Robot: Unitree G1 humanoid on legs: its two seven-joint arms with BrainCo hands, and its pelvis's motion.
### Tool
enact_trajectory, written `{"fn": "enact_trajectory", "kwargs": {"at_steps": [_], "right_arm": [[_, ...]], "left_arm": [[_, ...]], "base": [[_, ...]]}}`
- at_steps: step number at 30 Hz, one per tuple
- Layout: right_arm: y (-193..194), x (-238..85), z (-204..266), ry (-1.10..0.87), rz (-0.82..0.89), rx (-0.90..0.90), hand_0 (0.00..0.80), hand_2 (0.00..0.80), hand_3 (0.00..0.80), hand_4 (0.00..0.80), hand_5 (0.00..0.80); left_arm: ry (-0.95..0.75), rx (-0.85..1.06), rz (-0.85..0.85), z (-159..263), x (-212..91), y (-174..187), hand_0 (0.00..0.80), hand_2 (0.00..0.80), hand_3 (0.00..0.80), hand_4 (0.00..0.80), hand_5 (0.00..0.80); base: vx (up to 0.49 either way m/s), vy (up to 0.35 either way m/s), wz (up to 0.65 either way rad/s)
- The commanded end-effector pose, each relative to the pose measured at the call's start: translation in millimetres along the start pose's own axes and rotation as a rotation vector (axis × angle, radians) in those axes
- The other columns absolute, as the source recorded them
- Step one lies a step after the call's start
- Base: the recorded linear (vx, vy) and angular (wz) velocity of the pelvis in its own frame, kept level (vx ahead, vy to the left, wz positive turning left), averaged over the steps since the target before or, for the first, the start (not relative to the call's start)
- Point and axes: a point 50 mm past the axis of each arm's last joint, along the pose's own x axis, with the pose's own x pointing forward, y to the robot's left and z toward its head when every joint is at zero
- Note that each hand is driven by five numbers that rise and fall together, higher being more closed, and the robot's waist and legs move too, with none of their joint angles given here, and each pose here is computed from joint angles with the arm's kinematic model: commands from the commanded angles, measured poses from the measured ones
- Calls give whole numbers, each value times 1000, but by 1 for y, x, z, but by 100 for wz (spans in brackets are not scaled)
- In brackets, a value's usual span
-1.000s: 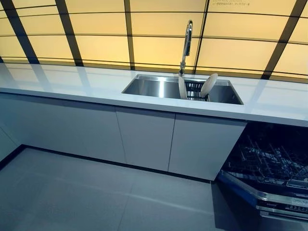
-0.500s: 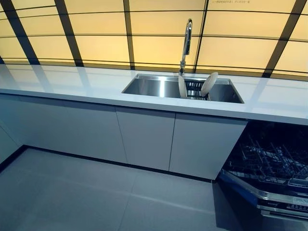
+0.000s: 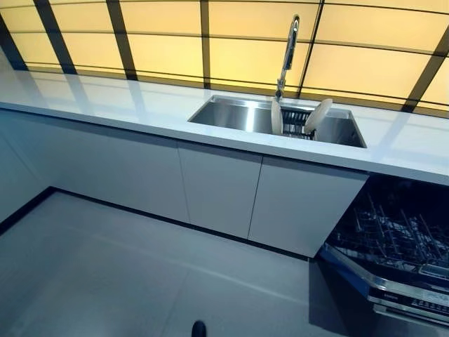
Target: Take plates into dishwasher
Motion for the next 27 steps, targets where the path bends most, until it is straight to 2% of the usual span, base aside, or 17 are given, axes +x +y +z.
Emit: {"fn": "enact_trajectory", "kwargs": {"at_steps": [1,4,6,10,15,19,22,27], "right_arm": [[12,0,6,-48,28,70,0,0,0,0,0],[20,0,3,-56,58,-21,0,0,0,0,0],[17,-1,16,-106,63,-39,0,0,0,0,0],[9,-2,35,-149,41,-29,0,0,0,0,0],[7,-2,32,-133,31,10,0,0,0,0,0],[7,-1,21,-119,20,46,0,0,0,0,0],[7,-2,17,-128,11,78,0,0,0,0,0],[8,-1,10,-131,20,64,0,0,0,0,0]], "left_arm": [[-43,-34,13,4,-1,9,0,0,0,0,0],[-78,11,34,13,-2,17,0,0,0,0,0],[-129,36,42,36,-7,21,0,0,0,0,0],[-178,63,33,57,-11,23,0,0,0,0,0],[-154,85,20,52,-10,23,0,0,0,0,0],[-118,182,29,43,-8,24,0,0,0,0,0],[-108,206,62,45,-9,27,0,0,0,0,0],[-107,197,96,50,-10,29,0,0,0,0,0]], "base": [[414,141,-77],[285,71,-16],[83,20,27],[118,49,-8],[249,114,11],[319,189,-4],[408,156,38],[494,-252,20]]}}
